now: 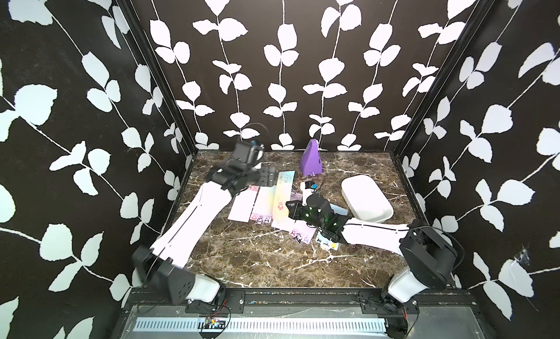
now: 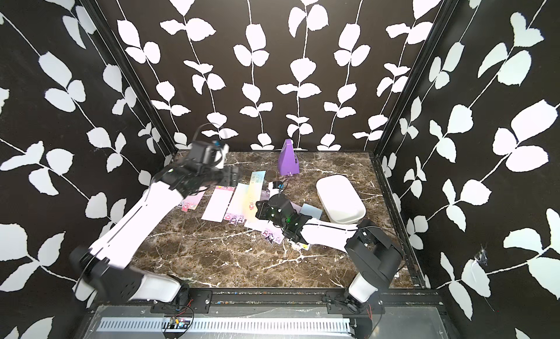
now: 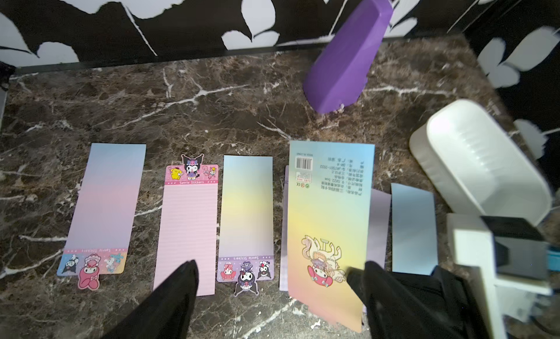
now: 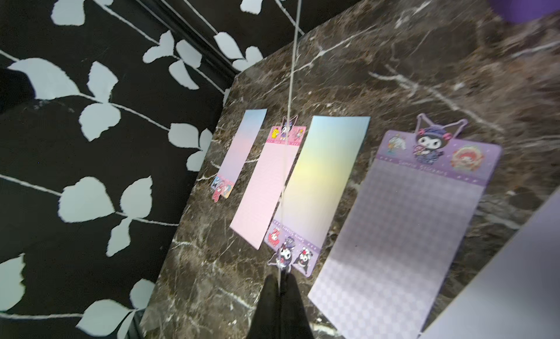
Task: Take the stickers out of the storage box
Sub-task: Pick up the sticker from the storage box, then place the sticker at the center of the board.
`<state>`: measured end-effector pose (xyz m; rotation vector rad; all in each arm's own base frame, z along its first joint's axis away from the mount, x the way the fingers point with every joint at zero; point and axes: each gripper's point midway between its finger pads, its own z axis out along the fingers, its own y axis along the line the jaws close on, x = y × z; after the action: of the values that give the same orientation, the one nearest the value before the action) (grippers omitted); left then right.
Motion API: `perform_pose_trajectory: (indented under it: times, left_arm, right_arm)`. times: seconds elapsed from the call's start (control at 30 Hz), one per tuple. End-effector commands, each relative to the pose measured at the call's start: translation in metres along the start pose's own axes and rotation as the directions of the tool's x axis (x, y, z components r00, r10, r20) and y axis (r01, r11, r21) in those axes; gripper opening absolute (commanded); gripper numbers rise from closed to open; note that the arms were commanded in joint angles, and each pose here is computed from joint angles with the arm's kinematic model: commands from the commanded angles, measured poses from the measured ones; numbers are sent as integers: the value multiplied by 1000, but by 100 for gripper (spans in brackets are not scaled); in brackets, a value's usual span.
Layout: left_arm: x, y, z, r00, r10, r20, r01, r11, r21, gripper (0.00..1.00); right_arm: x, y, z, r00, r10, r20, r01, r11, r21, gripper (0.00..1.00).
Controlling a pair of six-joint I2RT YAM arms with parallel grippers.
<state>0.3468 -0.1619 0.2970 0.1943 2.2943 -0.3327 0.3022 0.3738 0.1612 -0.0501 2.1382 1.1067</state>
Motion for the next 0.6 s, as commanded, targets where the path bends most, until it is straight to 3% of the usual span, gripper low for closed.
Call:
perform_pose_trajectory:
  times: [0.0, 0.17, 0.27, 0.37, 0.5, 0.57]
  left_arm:
    - [-16, 1, -14, 983, -117, 139, 99, 987, 130, 87]
    - [-5, 5, -16, 975, -150, 162, 124, 979, 163, 87]
    - [1, 8, -17, 978, -145, 149, 122, 981, 150, 87]
    - [4, 10, -19, 978, -147, 150, 125, 982, 145, 87]
    - [5, 10, -18, 980, -139, 144, 118, 982, 145, 88]
    - [9, 15, -19, 982, -130, 134, 115, 986, 118, 88]
  right_arm:
    - [31, 16, 14, 984, 103, -143, -122, 984, -129, 0]
    - [52, 44, 38, 947, 151, -285, -228, 938, -260, 0]
    - [70, 67, 44, 911, 85, -403, -238, 908, -346, 0]
    - [89, 77, 46, 846, 12, -534, -238, 904, -356, 0]
    - [96, 96, 32, 784, -89, -614, -250, 860, -444, 0]
    - [107, 98, 19, 710, -175, -682, -219, 866, -450, 3]
